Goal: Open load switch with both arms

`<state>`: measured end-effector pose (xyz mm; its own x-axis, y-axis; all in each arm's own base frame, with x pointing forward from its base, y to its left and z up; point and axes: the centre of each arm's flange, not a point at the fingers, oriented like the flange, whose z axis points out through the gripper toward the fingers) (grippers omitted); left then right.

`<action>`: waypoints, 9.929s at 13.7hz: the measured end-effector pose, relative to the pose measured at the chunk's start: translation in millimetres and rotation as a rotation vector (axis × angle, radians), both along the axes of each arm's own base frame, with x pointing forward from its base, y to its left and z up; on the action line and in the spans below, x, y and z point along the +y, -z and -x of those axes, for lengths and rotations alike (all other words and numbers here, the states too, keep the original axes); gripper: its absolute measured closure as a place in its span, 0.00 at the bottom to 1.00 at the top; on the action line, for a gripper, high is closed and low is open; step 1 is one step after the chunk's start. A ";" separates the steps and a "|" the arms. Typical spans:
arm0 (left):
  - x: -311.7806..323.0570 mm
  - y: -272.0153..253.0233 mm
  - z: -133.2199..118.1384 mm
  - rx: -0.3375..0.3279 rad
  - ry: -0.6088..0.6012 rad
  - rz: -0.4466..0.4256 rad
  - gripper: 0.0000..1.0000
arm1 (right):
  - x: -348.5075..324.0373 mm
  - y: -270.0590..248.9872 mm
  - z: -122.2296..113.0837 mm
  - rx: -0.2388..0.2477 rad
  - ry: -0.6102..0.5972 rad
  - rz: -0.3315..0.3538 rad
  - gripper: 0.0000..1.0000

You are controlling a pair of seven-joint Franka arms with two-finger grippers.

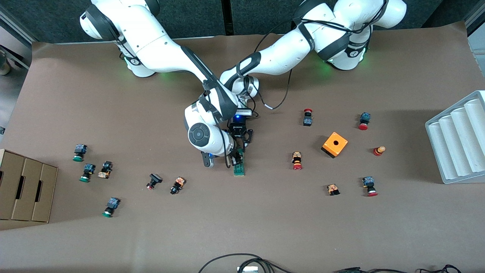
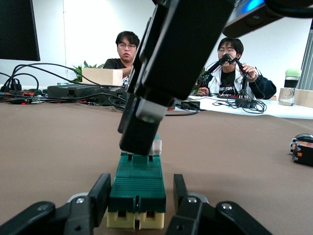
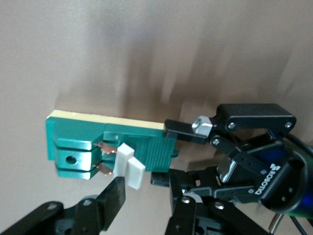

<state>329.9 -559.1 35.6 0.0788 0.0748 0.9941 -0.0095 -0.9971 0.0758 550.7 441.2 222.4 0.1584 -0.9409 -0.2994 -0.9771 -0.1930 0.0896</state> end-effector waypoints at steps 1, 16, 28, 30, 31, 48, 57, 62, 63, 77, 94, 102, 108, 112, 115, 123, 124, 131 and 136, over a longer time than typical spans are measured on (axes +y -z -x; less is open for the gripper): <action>0.0 0.0 0.0 0.000 0.000 0.001 0.41 | -0.2 1.5 1.1 0.000 -0.001 0.002 0.54; 0.1 0.1 0.0 0.000 -0.001 0.004 0.41 | 0.4 4.7 3.6 -0.011 -0.011 0.012 0.54; 0.2 0.2 0.1 -0.002 -0.001 0.004 0.41 | -61.5 -96.5 -43.9 -0.136 -0.120 0.033 0.01; 0.2 0.2 0.1 -0.002 -0.001 0.004 0.41 | -93.5 -132.4 -55.4 -0.159 -0.219 0.014 0.01; 0.2 0.2 0.1 -0.002 -0.001 0.005 0.41 | -112.8 -151.0 -59.9 -0.165 -0.275 0.004 0.01; 0.2 0.2 0.2 -0.004 -0.003 0.005 0.00 | -489.3 -375.2 3.3 -0.315 -1.203 0.052 0.00; -0.7 -0.7 -0.5 0.018 -0.034 0.004 0.00 | -503.6 -374.3 4.1 -0.281 -1.264 0.114 0.00; -3.8 -2.6 -0.9 0.069 -0.062 0.005 0.00 | -498.4 -370.8 1.4 -0.274 -1.278 0.114 0.00; -6.3 -3.0 0.6 0.081 -0.061 0.006 0.00 | -497.4 -369.8 0.6 -0.274 -1.280 0.114 0.00; -36.1 -36.9 31.7 0.185 -0.091 -0.044 0.00 | -479.6 -370.6 -6.9 -0.302 -1.312 0.134 0.00; -68.8 -226.4 51.2 0.447 -0.204 -0.189 0.00 | -476.6 -371.4 -7.3 -0.305 -1.319 0.134 0.00; -64.5 -411.3 43.1 0.710 -0.136 -0.236 0.00 | -462.1 -372.5 -9.4 -0.317 -1.344 0.139 0.00; -25.5 -491.8 -5.9 0.858 -0.092 -0.242 0.00 | -460.7 -373.0 -9.9 -0.321 -1.347 0.142 0.00; 19.3 -542.8 -50.2 0.950 -0.039 -0.256 0.00 | -460.8 -373.0 -10.0 -0.321 -1.346 0.142 0.00; 65.9 -581.2 -83.7 1.005 0.007 -0.262 0.00 | -460.9 -373.0 -10.0 -0.322 -1.346 0.142 0.00; 203.6 -645.8 -170.2 1.121 0.093 -0.170 0.00 | -461.0 -373.0 -10.0 -0.322 -1.346 0.142 0.00; 222.6 -648.6 -181.0 1.128 0.091 -0.166 0.00 | -460.9 -373.0 -10.0 -0.322 -1.346 0.143 0.00; 317.9 -648.2 -230.6 1.161 0.036 -0.152 0.00 | -460.6 -373.0 -10.1 -0.322 -1.347 0.142 0.00; 403.8 -640.3 -258.3 1.225 -0.044 -0.092 0.00 | -459.0 -373.0 -10.1 -0.322 -1.350 0.142 0.00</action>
